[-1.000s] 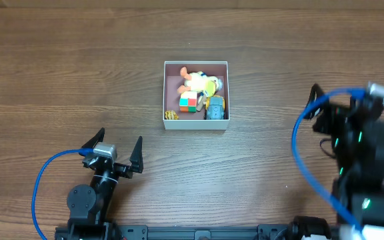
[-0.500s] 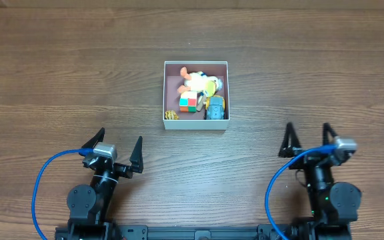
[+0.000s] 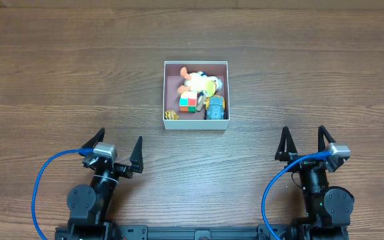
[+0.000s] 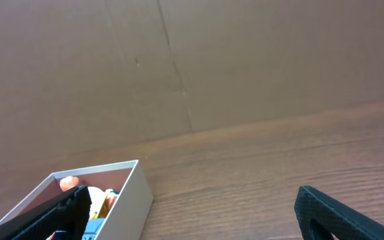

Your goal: Pack container

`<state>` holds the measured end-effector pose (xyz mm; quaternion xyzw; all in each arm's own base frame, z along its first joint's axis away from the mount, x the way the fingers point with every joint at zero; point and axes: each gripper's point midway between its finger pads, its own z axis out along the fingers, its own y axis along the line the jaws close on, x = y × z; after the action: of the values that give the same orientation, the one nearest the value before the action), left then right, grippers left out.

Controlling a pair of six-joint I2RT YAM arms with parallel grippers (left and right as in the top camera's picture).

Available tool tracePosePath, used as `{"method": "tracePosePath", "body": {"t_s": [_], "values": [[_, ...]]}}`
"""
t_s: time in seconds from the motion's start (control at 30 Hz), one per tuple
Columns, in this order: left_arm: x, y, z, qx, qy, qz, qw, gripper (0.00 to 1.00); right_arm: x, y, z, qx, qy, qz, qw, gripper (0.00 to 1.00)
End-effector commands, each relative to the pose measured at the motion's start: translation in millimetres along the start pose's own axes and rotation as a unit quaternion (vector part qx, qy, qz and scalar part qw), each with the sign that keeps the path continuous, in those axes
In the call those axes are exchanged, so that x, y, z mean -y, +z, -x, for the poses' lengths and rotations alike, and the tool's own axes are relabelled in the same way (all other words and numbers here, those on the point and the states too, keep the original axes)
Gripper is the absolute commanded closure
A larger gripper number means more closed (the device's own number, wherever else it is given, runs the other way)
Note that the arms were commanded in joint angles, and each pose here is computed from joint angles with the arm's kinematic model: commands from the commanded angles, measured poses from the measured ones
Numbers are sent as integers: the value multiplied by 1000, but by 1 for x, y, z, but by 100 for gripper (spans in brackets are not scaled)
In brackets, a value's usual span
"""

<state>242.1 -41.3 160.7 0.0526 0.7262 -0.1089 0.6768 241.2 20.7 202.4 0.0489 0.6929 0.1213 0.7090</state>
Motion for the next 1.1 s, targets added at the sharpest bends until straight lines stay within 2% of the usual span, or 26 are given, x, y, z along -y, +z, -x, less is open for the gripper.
{"method": "tracePosePath", "body": {"t_s": [0.0, 0.17, 1.07], "values": [[-1, 0, 1, 3, 4, 1, 1000, 0, 4, 0, -7, -5, -1, -8, 1000, 0], [-1, 0, 1, 3, 4, 1, 1000, 0, 11, 2, -32, -33, -1, -19, 999, 0], [-1, 0, 1, 3, 4, 1, 1000, 0, 11, 3, -31, -30, -9, -18, 999, 0]]}}
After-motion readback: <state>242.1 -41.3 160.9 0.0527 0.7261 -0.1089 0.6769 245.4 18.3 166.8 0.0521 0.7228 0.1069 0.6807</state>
